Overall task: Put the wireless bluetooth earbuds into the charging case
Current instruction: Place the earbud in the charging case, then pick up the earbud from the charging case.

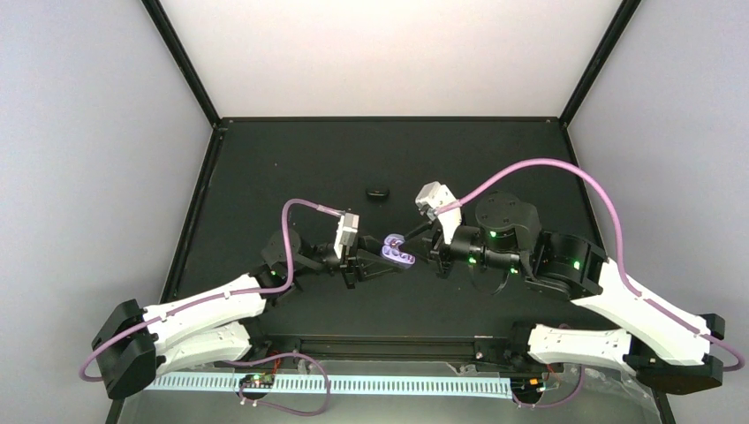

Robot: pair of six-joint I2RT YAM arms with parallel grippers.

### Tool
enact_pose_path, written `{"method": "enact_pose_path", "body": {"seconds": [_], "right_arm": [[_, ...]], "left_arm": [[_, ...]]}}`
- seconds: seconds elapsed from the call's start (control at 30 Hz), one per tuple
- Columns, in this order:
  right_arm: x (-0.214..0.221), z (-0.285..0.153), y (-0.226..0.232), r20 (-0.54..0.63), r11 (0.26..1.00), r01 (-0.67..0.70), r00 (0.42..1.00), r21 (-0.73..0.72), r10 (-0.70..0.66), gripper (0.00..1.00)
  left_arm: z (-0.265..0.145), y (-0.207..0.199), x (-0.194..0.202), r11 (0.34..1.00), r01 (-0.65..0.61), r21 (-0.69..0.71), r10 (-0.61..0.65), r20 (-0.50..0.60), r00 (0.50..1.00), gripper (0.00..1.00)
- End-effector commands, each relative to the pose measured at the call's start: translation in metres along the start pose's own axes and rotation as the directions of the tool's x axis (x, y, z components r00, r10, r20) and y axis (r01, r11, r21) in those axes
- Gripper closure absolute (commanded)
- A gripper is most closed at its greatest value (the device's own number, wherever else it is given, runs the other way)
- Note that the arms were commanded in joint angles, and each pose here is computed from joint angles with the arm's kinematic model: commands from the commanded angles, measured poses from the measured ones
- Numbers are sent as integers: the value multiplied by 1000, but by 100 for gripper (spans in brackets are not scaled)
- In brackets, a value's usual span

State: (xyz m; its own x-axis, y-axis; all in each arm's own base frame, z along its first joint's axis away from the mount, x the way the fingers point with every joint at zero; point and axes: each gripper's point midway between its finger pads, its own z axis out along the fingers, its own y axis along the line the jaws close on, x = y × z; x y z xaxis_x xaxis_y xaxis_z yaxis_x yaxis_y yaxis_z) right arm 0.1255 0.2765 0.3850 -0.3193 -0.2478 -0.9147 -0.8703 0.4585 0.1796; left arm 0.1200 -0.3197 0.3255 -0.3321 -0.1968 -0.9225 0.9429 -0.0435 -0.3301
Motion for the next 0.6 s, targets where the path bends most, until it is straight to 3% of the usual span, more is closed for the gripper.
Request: {"method": "enact_pose_path", "body": {"seconds": [0.0, 0.57], "right_arm": [[-5, 2, 0, 20, 998, -54, 998, -13, 54, 82], [4, 6, -1, -19, 985, -154, 988, -74, 153, 82]], "left_arm": [[3, -9, -21, 998, -56, 9, 56, 42, 998, 98], [-1, -7, -24, 998, -59, -23, 60, 55, 997, 98]]}}
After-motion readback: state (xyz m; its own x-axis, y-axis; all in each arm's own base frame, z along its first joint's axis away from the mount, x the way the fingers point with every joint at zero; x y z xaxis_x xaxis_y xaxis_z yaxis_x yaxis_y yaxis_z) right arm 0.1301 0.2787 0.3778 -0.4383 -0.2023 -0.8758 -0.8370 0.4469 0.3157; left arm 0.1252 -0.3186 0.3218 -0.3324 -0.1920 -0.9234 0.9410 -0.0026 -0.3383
